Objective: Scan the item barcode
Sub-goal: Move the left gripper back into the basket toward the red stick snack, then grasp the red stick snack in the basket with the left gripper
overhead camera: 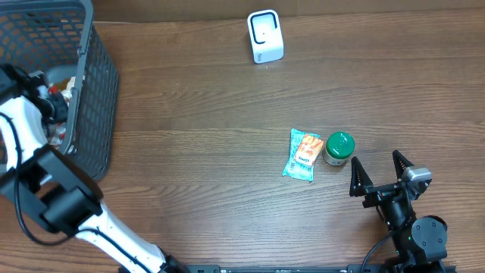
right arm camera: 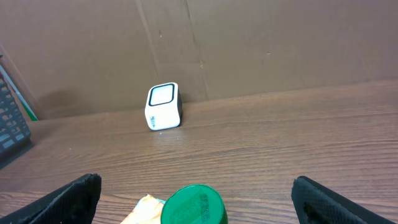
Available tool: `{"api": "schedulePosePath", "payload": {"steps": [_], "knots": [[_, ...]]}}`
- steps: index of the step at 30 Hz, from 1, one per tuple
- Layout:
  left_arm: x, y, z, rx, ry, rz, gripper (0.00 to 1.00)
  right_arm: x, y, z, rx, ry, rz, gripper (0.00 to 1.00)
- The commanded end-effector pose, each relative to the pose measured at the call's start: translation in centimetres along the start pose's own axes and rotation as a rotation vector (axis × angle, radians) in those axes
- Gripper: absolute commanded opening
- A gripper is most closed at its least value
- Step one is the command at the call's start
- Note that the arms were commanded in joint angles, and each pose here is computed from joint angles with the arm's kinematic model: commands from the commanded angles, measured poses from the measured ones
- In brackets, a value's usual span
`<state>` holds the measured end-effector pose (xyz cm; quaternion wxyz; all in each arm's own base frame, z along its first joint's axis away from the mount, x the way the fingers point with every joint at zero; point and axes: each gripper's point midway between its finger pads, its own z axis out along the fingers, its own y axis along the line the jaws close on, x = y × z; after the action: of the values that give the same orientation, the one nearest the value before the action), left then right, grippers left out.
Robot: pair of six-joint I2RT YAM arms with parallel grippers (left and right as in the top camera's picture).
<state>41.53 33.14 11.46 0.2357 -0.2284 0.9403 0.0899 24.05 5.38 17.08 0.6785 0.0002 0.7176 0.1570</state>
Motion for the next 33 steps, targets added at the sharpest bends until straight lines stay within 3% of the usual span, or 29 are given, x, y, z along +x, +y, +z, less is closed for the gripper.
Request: {"api": "schedulePosePath", "payload": {"steps": [1,7,13,14,18,21,26,33], "knots": [[-5.0,-0.4,-9.0,0.008,-0.220,-0.052,0.30,0.1,0.0,0.0,-0.004,-0.004,0.000,1.00],[-6.8,-0.5,-15.6,0.004,-0.353,-0.071,0.33,0.1,0.0,0.0,-0.005,-0.004,0.000,1.00],[-5.5,-0.7,-14.5,0.007,-0.289,-0.051,0.39,0.1,0.0,0.0,-0.005,-0.004,0.000,1.00],[-5.2,-0.7,-13.9,0.009,-0.272,-0.049,0.43,0.1,0.0,0.0,-0.005,-0.004,0.000,1.00],[-4.3,-0.7,-11.0,0.015,-0.208,-0.050,0.87,0.1,0.0,0.0,-0.004,-0.004,0.000,1.00],[-3.5,-1.1,-8.0,0.037,-0.154,0.017,0.98,0.1,0.0,0.0,-0.005,-0.004,0.000,1.00],[-1.5,-2.9,-3.2,0.144,-0.068,0.157,1.00,0.1,0.0,0.0,-0.004,-0.004,0.000,1.00],[1.5,-5.7,1.4,0.322,0.017,0.232,0.98,0.1,0.0,0.0,-0.005,-0.004,0.000,1.00]]}}
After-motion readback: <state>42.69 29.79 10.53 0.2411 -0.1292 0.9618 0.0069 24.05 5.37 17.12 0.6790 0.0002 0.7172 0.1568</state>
